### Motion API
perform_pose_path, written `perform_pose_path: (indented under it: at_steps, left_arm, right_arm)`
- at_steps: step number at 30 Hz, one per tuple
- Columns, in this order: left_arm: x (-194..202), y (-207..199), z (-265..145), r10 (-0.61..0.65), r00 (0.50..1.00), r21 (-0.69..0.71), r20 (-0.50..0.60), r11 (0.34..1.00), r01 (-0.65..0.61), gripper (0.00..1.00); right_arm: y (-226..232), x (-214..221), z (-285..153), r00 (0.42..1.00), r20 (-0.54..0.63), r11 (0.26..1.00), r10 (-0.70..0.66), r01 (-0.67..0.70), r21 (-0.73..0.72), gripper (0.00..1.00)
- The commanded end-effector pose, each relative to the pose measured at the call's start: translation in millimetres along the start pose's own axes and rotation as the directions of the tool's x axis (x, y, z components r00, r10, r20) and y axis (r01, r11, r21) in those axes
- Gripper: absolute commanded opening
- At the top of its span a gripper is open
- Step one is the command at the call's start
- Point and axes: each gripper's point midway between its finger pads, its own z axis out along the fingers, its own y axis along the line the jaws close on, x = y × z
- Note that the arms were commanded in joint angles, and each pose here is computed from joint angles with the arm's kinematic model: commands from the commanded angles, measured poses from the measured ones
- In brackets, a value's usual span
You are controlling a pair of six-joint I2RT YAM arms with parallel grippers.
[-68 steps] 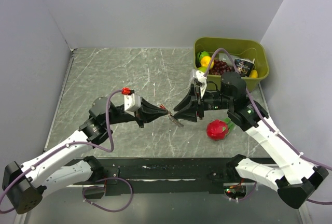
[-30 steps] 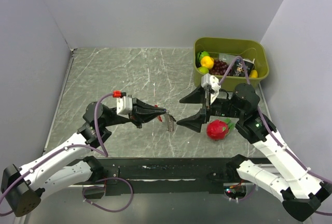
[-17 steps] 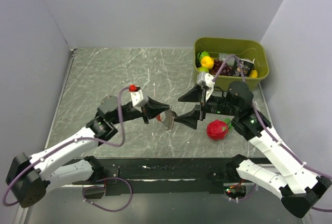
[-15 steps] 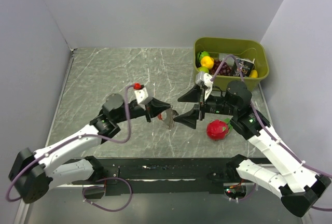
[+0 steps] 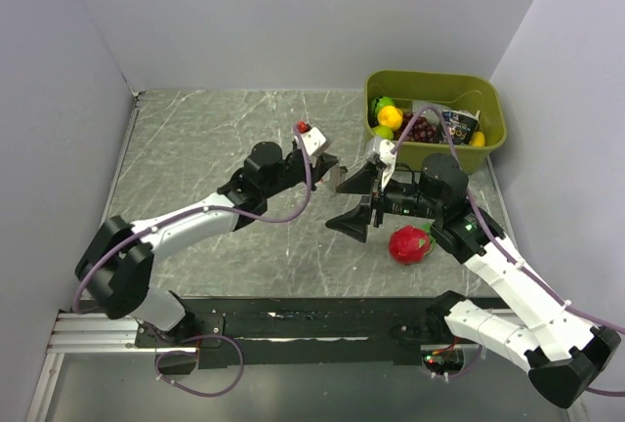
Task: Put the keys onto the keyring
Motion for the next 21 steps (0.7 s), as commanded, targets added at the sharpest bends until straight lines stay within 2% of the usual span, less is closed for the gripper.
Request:
perform_pose_path:
  at_steps: [1, 6, 10, 11, 12, 15, 16, 21]
  left_arm:
    - [-21.6, 22.4, 16.3, 0.019, 0.992, -0.099, 0.125, 0.995, -0.007, 0.01]
    - [44.9, 17.4, 16.3, -0.142, 0.987, -0.126, 0.075, 0.981, 0.150, 0.01]
    - [80.4, -5.7, 6.6, -0.174, 0.982, -0.113, 0.080, 0.977, 0.182, 0.01]
    - [100.1, -12.2, 0.9, -0.174, 0.983, -0.116, 0.049, 0.977, 0.179, 0.01]
    - [98.9, -20.9, 0.2, -0.177, 0.982, -0.112, 0.073, 0.976, 0.184, 0.01]
    - [117.6, -49.0, -9.2, -0.198, 0.980, -0.068, 0.037, 0.977, 0.200, 0.01]
    - [125.7, -47.7, -14.3, -0.201, 0.979, -0.105, 0.025, 0.974, 0.203, 0.01]
    - [146.8, -64.2, -25.6, -0.224, 0.974, -0.122, -0.029, 0.968, 0.219, 0.01]
  right_arm:
    - [-2.7, 5.6, -1.5, 1.000, 0.004, 1.000, -0.007, 0.007, 0.011, 1.00]
    - [-2.8, 19.8, -0.7, 1.000, -0.020, 1.000, 0.011, -0.011, 0.002, 1.00]
    - [-3.4, 28.3, -1.2, 0.999, -0.031, 1.000, 0.018, -0.018, 0.005, 1.00]
    - [-3.5, 28.0, -1.2, 0.999, -0.028, 1.000, 0.019, -0.019, 0.006, 1.00]
    - [-3.4, 28.0, -1.3, 0.999, -0.031, 1.000, 0.021, -0.021, 0.006, 1.00]
    - [0.1, 24.8, -2.8, 1.000, -0.021, 1.000, 0.021, -0.021, -0.004, 1.00]
    - [0.3, 24.8, -2.9, 1.000, -0.020, 1.000, 0.021, -0.022, -0.004, 1.00]
    - [0.7, 29.1, -2.6, 0.999, -0.031, 1.000, 0.028, -0.028, -0.009, 1.00]
